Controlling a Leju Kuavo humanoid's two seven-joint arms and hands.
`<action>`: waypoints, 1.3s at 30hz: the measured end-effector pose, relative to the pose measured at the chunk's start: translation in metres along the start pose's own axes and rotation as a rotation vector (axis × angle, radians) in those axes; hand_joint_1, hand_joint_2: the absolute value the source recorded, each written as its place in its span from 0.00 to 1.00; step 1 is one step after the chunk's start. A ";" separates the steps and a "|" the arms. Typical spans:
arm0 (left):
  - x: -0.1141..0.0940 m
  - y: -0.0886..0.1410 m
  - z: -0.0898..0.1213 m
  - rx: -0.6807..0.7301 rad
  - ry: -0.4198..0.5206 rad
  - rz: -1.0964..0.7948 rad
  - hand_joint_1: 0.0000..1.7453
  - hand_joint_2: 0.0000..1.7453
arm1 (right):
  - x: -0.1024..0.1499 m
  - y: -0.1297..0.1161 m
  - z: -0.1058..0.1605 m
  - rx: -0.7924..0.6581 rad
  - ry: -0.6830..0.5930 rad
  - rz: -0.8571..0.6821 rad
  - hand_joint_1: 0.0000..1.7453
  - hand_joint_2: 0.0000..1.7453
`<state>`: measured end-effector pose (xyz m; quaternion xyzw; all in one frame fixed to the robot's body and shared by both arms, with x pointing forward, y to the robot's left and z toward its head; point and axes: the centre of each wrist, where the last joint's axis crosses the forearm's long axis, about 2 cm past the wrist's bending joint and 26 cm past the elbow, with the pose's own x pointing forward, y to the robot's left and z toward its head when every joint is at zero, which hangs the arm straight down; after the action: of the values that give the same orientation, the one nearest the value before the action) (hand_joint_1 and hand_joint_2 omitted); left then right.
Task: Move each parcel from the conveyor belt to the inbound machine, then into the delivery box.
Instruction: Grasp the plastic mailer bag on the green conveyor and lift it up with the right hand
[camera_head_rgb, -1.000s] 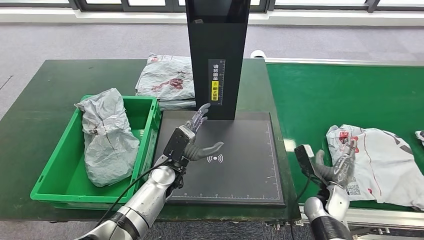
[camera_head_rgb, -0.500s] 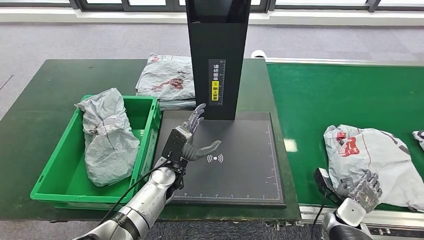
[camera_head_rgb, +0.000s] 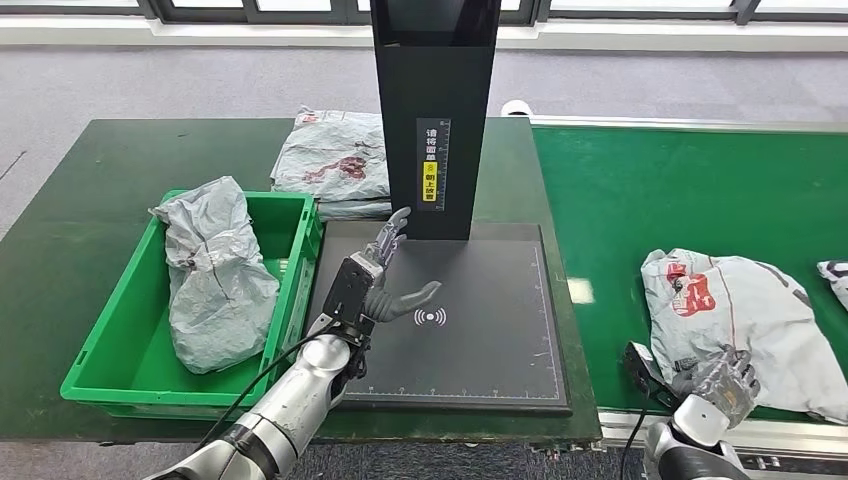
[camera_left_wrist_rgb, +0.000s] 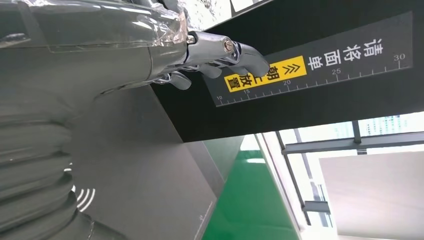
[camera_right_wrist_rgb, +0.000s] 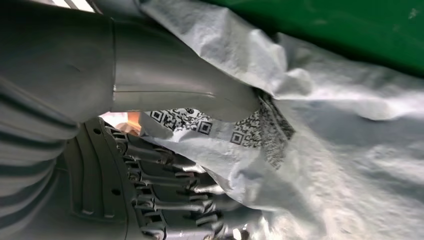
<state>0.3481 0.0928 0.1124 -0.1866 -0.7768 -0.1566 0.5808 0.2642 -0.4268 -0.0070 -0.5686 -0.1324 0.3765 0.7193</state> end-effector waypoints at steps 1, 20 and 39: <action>0.000 0.001 0.000 -0.001 0.002 -0.005 0.00 1.00 | 0.001 -0.002 -0.001 0.014 -0.007 0.001 1.00 1.00; -0.002 0.013 0.010 0.015 0.015 -0.040 0.00 1.00 | 0.034 -0.034 0.001 -0.290 -0.260 -0.169 1.00 1.00; 0.001 0.023 0.013 0.107 -0.025 -0.077 0.00 1.00 | 0.085 -0.094 0.049 -0.662 -0.634 -0.553 1.00 1.00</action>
<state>0.3474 0.1195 0.1106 -0.1273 -0.7978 -0.1348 0.5737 0.3282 -0.3391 0.0746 -0.5671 -0.5998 0.2644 0.4987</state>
